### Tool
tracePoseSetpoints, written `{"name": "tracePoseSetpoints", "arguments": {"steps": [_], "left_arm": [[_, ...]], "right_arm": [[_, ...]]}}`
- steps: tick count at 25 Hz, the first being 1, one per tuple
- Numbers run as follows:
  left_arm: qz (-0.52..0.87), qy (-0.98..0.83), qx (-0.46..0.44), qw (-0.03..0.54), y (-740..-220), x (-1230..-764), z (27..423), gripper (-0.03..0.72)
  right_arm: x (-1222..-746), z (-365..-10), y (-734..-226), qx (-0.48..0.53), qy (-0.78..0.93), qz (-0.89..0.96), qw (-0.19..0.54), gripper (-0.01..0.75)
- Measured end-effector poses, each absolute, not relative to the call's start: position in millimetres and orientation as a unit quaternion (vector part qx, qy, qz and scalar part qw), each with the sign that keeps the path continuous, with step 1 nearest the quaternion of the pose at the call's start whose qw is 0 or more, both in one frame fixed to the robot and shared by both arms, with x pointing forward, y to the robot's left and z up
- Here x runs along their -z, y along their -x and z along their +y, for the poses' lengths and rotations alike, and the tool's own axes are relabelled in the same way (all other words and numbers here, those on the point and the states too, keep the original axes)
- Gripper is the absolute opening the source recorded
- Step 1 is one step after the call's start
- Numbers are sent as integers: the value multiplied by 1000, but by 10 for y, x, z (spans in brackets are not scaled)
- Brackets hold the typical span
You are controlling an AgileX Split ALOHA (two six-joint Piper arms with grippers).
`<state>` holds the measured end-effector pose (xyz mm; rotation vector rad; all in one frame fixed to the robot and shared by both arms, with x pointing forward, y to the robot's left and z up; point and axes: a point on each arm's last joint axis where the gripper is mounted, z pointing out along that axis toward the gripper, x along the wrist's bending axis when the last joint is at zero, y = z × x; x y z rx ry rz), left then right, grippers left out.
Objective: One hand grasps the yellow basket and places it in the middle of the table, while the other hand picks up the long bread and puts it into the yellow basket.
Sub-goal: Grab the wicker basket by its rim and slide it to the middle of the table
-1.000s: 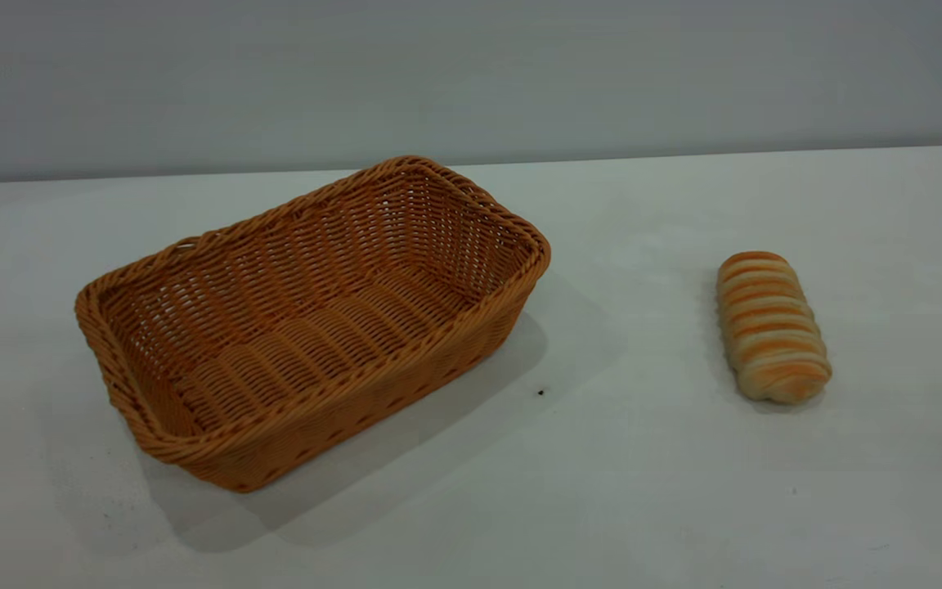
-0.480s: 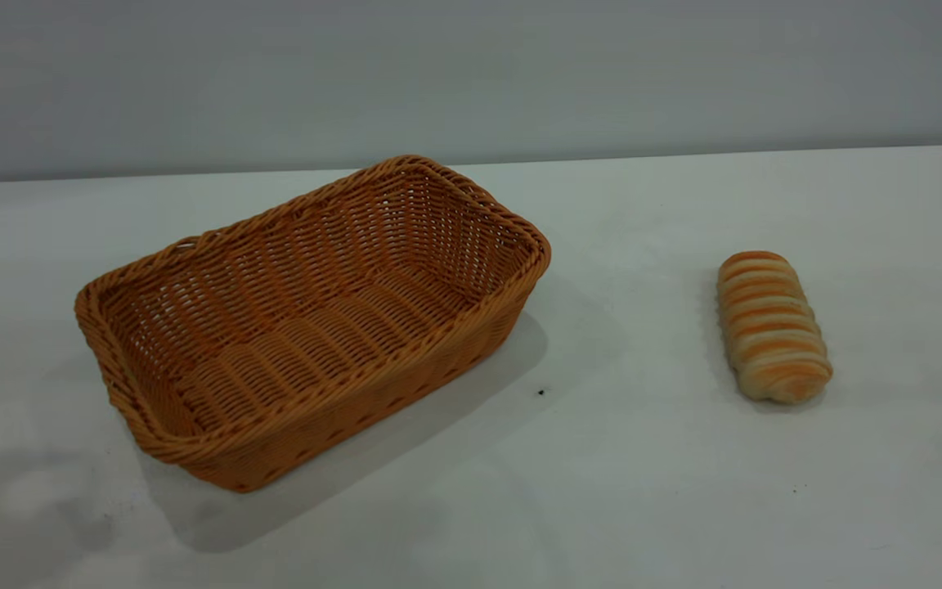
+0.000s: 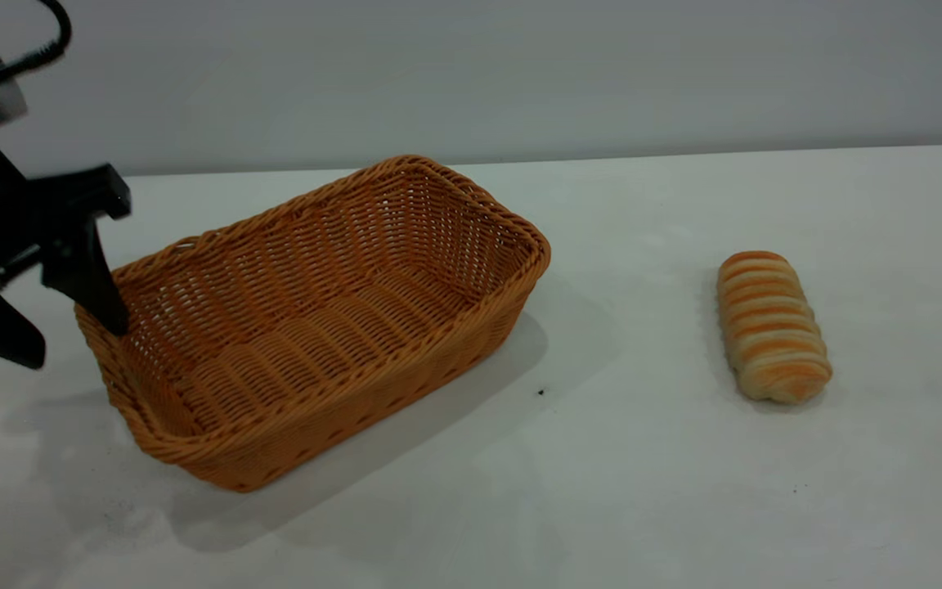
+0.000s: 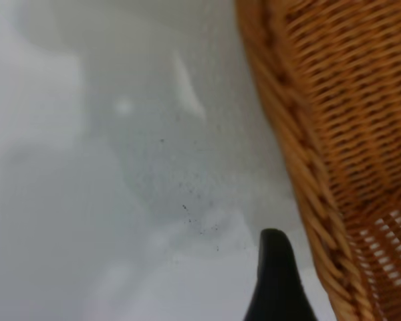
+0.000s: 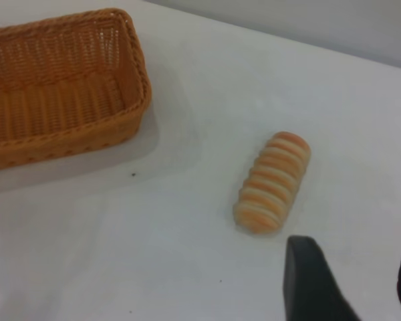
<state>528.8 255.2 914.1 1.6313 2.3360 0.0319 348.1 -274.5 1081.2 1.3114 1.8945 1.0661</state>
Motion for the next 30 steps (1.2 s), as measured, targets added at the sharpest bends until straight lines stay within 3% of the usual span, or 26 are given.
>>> {"name": "tracePoseSetpoints", "arguments": {"steps": [10, 30], "left_arm": [[825, -546, -6, 147, -5328, -8924, 2319, 552], [827, -549, 11, 126, -5243, -9064, 2316, 528]], "right_arm": [[-10812, -2744, -3481, -401, -493, 713, 297, 360], [-10808, -2742, -3478, -400, -493, 714, 294, 360]]}}
